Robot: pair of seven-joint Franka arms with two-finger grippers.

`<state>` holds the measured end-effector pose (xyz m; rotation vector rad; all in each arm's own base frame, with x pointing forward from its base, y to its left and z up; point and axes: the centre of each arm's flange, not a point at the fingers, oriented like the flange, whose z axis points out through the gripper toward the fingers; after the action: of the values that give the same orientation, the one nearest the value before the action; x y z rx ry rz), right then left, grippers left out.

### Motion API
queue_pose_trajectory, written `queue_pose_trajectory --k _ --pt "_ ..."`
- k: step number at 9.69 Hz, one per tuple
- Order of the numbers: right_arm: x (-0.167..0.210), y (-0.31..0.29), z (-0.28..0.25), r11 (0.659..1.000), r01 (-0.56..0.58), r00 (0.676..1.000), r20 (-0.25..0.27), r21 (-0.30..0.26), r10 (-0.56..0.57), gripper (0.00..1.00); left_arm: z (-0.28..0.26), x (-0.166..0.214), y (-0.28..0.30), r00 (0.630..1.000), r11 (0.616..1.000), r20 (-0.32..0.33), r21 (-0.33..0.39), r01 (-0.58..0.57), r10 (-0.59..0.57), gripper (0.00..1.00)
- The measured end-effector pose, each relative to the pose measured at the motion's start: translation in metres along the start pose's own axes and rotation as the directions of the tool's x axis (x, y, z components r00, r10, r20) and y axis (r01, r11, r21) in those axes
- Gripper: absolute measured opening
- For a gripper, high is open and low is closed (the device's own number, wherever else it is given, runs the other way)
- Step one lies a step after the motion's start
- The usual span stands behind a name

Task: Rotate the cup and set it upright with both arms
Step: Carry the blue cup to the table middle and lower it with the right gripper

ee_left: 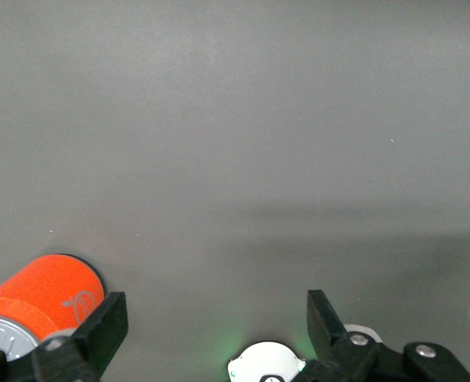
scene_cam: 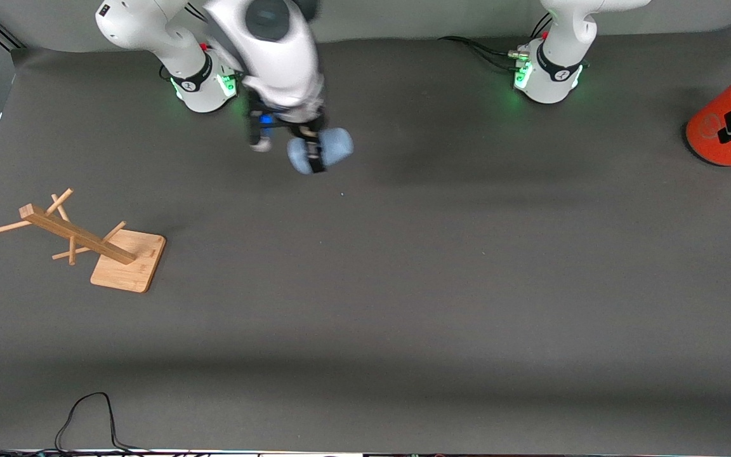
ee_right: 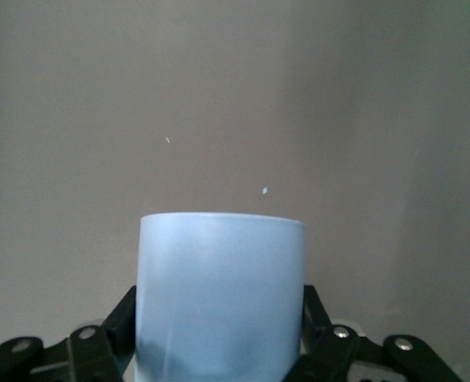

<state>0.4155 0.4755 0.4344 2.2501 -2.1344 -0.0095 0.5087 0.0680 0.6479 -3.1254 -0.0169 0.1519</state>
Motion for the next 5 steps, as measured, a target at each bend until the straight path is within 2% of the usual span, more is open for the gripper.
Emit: queue_pose_trajectory --k 2,5 --pt "-0.06 -0.006 0.047 0.995 -0.096 0.995 -0.04 0.01 0.097 0.81 0.0 0.0 0.0 1.0 1.0 0.001 0.0 0.0 0.0 1.0" --pt "-0.101 -0.007 0.123 0.981 -0.196 0.974 -0.113 0.007 0.195 0.81 0.003 0.001 -0.001 1.0 1.0 0.006 -0.001 0.001 -0.001 1.0"
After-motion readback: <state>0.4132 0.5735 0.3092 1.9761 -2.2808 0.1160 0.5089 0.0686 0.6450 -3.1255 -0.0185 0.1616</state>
